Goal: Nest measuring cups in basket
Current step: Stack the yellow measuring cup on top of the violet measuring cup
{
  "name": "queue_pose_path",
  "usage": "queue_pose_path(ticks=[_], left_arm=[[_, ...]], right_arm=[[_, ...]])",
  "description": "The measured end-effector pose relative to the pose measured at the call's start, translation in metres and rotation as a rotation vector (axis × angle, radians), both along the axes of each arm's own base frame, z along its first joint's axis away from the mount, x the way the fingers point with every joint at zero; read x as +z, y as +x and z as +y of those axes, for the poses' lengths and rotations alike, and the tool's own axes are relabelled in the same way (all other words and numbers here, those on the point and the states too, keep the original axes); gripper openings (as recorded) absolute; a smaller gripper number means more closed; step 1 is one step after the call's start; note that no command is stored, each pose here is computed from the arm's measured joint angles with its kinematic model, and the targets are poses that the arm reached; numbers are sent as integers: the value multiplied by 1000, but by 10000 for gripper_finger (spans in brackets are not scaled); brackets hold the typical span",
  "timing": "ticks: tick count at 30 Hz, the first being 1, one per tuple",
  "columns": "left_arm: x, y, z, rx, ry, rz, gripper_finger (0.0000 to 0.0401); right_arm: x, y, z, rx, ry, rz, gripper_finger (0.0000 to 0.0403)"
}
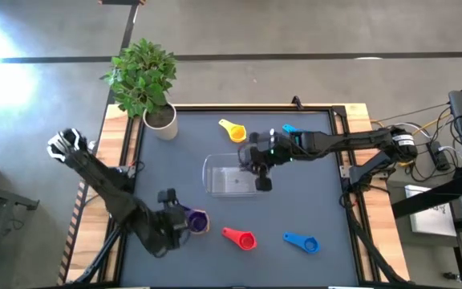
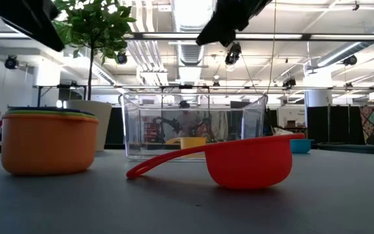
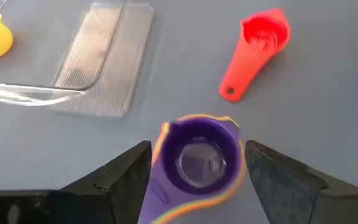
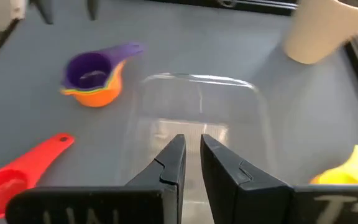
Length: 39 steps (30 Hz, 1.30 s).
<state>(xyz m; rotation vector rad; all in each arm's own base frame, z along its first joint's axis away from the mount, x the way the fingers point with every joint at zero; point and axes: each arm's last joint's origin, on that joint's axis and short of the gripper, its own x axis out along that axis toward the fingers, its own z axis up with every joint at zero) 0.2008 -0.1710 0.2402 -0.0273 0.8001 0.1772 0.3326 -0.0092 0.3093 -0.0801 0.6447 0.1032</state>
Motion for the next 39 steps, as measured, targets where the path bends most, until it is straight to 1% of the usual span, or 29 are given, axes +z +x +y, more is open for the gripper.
queue_pose_path(ticks=[4,8,11,14,16,20,25,27,29,30,33,36,39], left_arm=[[-2,-16,32,7,-85,-138,218],[-3,-28,59,6,-110,-255,202],[-2,-34,76,2,-112,-339,190],[-2,-39,91,0,-136,-378,179],[-1,-41,99,-1,-155,-386,172],[3,-44,110,23,-133,-417,159],[3,-47,114,60,-87,-424,155],[0,-47,115,87,-106,-401,155],[0,-48,115,129,-151,-387,155],[-1,-48,115,136,-155,-380,155],[-1,-50,116,107,-148,-362,155],[1,-54,119,76,-101,-360,155],[4,-60,126,70,-52,-363,155]], right_arm=[[0,-3,-33,-75,-11,-3,38],[-1,-9,-75,-181,-30,-7,38],[-6,-14,-109,-236,19,-16,38],[-15,-19,-142,-286,77,-19,38],[-24,-23,-161,-322,85,-4,38],[-48,-26,-190,-382,115,56,38],[-70,-25,-205,-406,128,111,38],[-71,-26,-207,-404,122,115,38],[-64,-30,-207,-396,103,102,38],[-59,-32,-206,-394,92,93,38],[-40,-45,-204,-390,55,58,38],[-23,-55,-203,-376,59,-9,38],[-18,-55,-203,-352,91,-67,38]])
